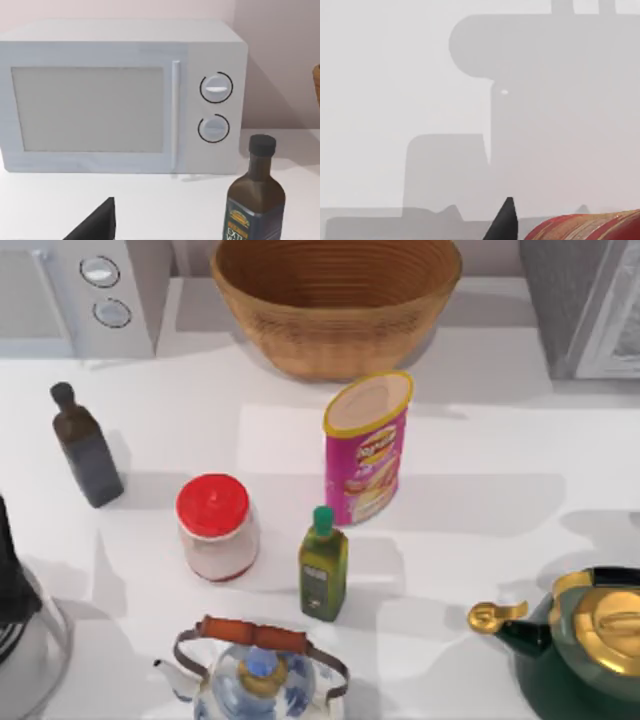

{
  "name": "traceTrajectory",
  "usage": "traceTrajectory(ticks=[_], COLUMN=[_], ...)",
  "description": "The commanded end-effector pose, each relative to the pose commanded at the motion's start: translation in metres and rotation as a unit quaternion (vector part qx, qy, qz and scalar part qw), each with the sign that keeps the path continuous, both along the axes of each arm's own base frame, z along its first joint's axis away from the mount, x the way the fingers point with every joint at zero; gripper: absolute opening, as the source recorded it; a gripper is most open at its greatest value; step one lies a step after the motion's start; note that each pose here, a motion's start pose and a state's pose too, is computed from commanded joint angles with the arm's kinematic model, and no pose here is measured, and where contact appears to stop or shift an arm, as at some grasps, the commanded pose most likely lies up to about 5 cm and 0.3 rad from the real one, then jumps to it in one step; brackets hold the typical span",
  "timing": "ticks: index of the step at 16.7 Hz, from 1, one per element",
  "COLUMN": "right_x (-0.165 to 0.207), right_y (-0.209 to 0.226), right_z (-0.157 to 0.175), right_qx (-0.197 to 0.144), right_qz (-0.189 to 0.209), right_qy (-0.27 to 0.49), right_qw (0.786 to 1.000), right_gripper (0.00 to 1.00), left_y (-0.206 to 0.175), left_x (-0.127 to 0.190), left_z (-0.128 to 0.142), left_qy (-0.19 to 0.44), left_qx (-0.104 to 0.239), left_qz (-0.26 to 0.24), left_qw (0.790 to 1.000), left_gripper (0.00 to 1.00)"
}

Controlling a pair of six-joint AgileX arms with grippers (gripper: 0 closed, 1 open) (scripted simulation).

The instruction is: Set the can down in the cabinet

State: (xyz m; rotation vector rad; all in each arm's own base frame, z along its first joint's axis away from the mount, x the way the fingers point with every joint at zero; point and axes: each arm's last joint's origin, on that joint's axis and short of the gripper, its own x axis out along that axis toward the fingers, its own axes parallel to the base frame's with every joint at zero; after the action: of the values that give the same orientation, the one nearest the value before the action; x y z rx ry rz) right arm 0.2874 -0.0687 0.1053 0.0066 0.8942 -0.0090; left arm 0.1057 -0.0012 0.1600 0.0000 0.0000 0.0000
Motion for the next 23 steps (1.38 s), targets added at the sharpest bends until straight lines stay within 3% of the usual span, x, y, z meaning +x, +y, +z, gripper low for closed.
traceTrajectory(ticks=[7, 16, 23], right_x=[0.010, 0.002, -0.001], right_y=[-0.003, -0.001, -0.001], right_z=[0.025, 0.143, 0.150], right_qx=[-0.004, 0.004, -0.001], right_qz=[-0.001, -0.002, -0.003], right_qy=[0.018, 0.005, -0.006], right_qw=[1.000, 1.000, 1.000], right_gripper=[0.00, 0.00, 0.00], left_y=[0.000, 0.000, 0.000], left_x=[0.000, 0.000, 0.000], left_z=[0.000, 0.000, 0.000], left_qy=[0.000, 0.000, 0.000], left_qx=[0.000, 0.000, 0.000], left_qz=[0.000, 0.000, 0.000], left_qw=[1.000, 1.000, 1.000], left_gripper=[1.00, 1.00, 1.00])
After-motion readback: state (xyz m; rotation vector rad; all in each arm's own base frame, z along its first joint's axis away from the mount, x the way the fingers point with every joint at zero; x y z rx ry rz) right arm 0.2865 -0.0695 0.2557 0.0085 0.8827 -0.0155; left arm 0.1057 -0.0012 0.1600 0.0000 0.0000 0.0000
